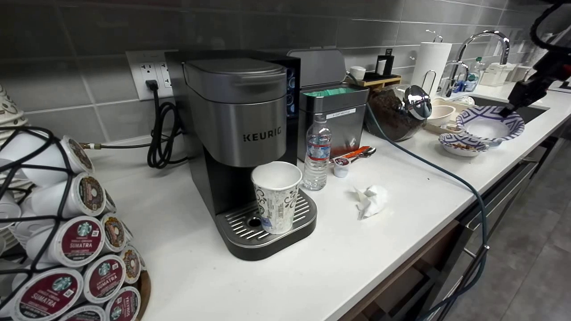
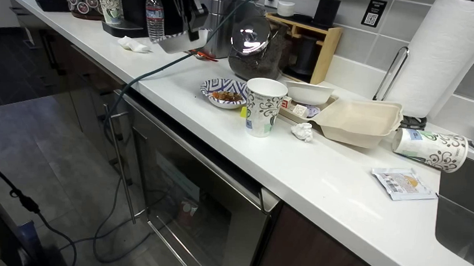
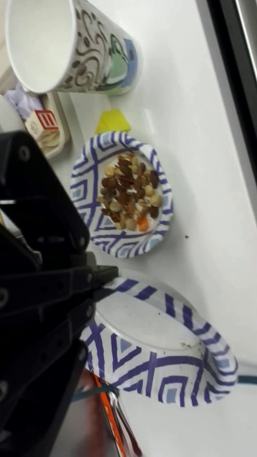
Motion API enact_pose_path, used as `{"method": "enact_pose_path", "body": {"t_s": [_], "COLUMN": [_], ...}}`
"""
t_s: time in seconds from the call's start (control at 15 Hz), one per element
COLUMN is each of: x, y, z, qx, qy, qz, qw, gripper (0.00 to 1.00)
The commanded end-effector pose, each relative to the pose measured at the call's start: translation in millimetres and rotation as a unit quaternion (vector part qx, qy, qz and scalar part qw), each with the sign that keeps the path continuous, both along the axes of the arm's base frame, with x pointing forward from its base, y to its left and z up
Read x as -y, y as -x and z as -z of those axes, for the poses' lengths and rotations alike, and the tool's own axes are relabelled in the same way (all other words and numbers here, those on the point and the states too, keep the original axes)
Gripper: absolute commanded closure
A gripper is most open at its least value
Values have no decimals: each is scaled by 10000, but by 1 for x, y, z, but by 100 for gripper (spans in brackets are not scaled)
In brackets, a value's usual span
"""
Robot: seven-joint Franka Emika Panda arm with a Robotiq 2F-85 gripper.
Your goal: Pour the contents of the bowl into the other bowl
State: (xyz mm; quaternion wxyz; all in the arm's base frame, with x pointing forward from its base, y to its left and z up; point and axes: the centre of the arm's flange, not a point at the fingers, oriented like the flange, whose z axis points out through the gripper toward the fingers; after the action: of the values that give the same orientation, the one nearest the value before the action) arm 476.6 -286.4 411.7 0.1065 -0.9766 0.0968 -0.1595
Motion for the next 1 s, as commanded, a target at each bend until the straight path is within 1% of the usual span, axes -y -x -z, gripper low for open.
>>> {"method": "enact_pose_path", "body": {"t_s": [0.0,0.07,0.2,0.33,0.4,0.6,0.73,0.93], "x": [-20,-33,-64,-100,-118,-153,-169,-187], "y": [17,23,27,27,22,4,-7,-7], "z": [-4,-5,-5,-1,5,24,40,61], "qx": [-320,-408,-585,-670,-598,-182,-5,72], "qy": [-921,-1208,-1788,-2331,-2416,-2566,-2470,-2245], "qz": [-328,-397,-483,-334,-133,406,677,840], "qw": [9947,9910,9810,9696,9684,9655,9667,9708], "gripper": [99,99,99,99,99,99,99,99]}}
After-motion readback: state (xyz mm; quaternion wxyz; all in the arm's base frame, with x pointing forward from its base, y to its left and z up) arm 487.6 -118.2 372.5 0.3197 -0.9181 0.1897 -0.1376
